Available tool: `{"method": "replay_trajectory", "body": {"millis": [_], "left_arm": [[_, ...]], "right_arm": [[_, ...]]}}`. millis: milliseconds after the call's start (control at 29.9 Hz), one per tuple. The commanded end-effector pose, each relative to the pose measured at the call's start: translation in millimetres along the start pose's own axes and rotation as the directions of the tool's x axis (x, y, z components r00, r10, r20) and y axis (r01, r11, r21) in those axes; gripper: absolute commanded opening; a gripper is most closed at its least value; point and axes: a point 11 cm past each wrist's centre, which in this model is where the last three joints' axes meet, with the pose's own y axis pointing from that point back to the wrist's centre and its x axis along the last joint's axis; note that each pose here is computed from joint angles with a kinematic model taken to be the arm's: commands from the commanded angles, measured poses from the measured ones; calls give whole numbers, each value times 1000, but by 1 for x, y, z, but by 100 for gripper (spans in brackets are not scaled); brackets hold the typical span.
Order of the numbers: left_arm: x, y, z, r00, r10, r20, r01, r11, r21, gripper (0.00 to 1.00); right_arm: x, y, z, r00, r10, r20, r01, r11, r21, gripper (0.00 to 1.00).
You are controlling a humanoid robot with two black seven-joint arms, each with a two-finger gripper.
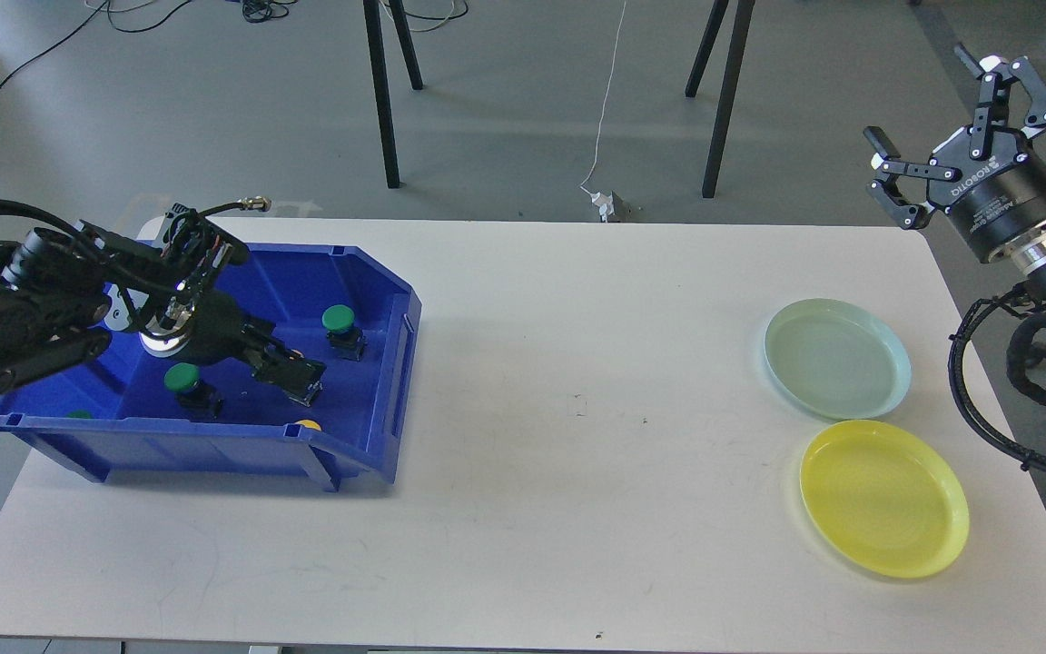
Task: Pass button and place on color plate
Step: 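Grasp a yellow button in the bin with the left gripper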
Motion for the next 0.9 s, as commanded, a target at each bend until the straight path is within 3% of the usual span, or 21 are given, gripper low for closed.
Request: {"method": "replay_trajectory", "body": {"millis": [0,334,501,701,802,868], "left_arm": [[1,-3,3,1000,-4,2,4,1000,-6,99],[-17,-27,-2,999,-35,-12,36,999,23,88],[-22,-28,-5,999,-44,-14,44,999,32,72],[-28,-29,-10,998,-62,3,62,997,52,42],[-31,-29,-12,997,-78,24,76,995,64,34],[-33,-29,-13,997,-80,23,78,995,64,6]], "right_arm": [[3,3,0,1000,8,-4,-8,1000,-5,99],[6,7,3,1000,17,-2,-17,1000,-11,99],[7,9,5,1000,23,6,-23,1000,-10,99],[10,15,11,999,34,12,-33,999,-21,99],[12,17,12,999,42,17,-42,999,-19,99],[14,20,13,999,49,21,-49,999,-18,99]]}}
